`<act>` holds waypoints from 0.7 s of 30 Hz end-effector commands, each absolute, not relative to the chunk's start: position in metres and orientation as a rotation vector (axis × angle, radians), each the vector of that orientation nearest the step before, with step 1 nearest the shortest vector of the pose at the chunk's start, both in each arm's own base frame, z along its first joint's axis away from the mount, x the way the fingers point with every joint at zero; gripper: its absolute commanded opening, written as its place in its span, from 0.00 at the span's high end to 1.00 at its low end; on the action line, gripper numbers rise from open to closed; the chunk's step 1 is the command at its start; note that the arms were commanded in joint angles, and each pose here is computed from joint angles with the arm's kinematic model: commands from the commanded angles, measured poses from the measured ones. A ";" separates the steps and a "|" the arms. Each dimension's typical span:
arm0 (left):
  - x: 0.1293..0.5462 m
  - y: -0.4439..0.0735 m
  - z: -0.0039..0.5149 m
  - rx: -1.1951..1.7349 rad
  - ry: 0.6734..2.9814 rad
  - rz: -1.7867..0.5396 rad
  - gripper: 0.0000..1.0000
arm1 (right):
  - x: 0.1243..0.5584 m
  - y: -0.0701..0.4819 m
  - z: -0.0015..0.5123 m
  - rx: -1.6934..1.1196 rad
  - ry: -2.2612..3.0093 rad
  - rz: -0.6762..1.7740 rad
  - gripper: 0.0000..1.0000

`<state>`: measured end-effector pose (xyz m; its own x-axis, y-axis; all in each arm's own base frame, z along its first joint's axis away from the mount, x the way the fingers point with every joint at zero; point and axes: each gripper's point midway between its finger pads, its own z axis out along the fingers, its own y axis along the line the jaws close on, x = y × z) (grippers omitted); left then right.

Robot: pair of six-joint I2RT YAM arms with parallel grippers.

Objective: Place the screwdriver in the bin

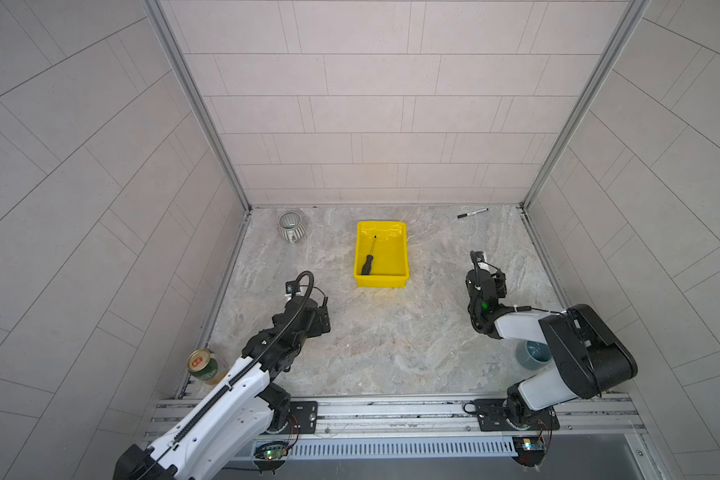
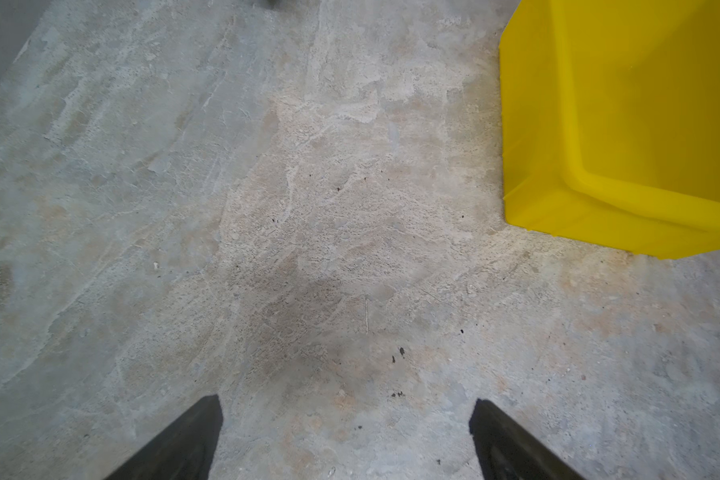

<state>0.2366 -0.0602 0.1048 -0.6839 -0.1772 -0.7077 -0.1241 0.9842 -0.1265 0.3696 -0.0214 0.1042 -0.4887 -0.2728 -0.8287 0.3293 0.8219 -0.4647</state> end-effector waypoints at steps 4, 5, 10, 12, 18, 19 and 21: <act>0.238 -0.059 0.106 -0.219 2.327 -0.072 0.00 | 0.373 -0.026 0.119 0.151 1.821 -0.603 0.37; 0.238 -0.059 0.106 -0.220 2.328 -0.072 0.00 | 0.371 -0.030 0.119 0.170 1.812 -0.591 0.37; 0.238 -0.059 0.107 -0.220 2.326 -0.073 0.00 | 0.363 -0.046 0.116 0.256 1.790 -0.507 0.37; 0.238 -0.059 0.106 -0.220 2.329 -0.071 0.00 | 0.364 -0.046 0.116 0.255 1.786 -0.508 0.21; 0.239 -0.058 0.105 -0.225 2.331 -0.064 0.00 | 0.374 -0.041 0.103 0.204 1.804 -0.487 0.01; 0.239 -0.057 0.105 -0.231 2.328 -0.060 0.00 | 0.371 -0.040 0.103 0.206 1.814 -0.482 0.01; 0.239 -0.057 0.098 -0.240 2.353 -0.045 0.00 | 0.371 -0.041 0.103 0.210 1.814 -0.484 0.01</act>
